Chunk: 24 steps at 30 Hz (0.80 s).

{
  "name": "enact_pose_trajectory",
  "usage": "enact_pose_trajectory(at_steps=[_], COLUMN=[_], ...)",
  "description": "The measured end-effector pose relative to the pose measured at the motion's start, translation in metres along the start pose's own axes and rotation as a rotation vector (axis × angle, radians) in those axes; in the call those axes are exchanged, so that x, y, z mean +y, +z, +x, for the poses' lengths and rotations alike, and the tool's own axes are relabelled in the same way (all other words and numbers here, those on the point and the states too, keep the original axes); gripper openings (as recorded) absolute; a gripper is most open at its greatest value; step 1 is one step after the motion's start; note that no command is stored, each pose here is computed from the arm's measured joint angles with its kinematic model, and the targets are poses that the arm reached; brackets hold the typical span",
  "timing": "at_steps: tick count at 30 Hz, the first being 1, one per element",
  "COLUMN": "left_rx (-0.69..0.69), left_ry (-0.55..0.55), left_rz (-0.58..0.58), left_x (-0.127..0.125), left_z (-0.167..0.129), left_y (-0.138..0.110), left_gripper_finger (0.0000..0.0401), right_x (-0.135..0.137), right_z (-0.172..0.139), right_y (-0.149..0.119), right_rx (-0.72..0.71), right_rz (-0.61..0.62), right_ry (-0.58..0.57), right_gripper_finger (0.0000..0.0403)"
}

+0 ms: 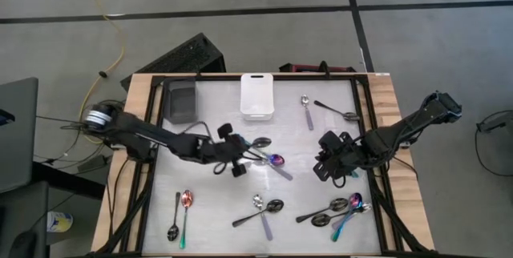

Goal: Sort silverware by color (type)
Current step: Put the black spoon into the black bin

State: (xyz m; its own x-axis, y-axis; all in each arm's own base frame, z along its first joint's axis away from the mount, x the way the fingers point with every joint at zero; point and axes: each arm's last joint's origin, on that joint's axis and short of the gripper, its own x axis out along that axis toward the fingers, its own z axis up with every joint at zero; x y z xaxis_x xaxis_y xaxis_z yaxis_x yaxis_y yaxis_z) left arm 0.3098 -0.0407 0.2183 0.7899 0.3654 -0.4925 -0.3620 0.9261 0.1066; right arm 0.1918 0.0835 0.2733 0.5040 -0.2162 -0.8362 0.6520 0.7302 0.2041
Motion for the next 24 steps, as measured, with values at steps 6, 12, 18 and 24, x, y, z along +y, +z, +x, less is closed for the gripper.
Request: enact_pose_trajectory(at_steps=[6, 12, 18, 24], left_rx=[-0.104, -0.105, -0.109, 0.025], left_ry=[0.017, 0.196, 0.477, 0.634], left_rz=[0.001, -0.111, -0.327, -0.523], left_x=[0.037, 0.105, 0.167, 0.214], left_z=[-0.052, -0.104, -0.136, -0.127], left_y=[0.032, 0.039, 0.012, -0.046], left_gripper_finger=[0.0003, 0.0003, 0.0002, 0.0002], right_x=[0.0, 0.0, 0.003, 0.004], right_z=[0.0, 0.0, 0.0, 0.0], right_y=[0.0, 0.0, 0.002, 0.003], right_rx=[-0.006, -0.012, -0.028, -0.028], right_rz=[0.0, -0.009, -0.057, -0.099], right_ry=[-0.002, -0.002, 0.025, 0.04], right_gripper_finger=[0.0122, 0.0122, 0.0122, 0.0122])
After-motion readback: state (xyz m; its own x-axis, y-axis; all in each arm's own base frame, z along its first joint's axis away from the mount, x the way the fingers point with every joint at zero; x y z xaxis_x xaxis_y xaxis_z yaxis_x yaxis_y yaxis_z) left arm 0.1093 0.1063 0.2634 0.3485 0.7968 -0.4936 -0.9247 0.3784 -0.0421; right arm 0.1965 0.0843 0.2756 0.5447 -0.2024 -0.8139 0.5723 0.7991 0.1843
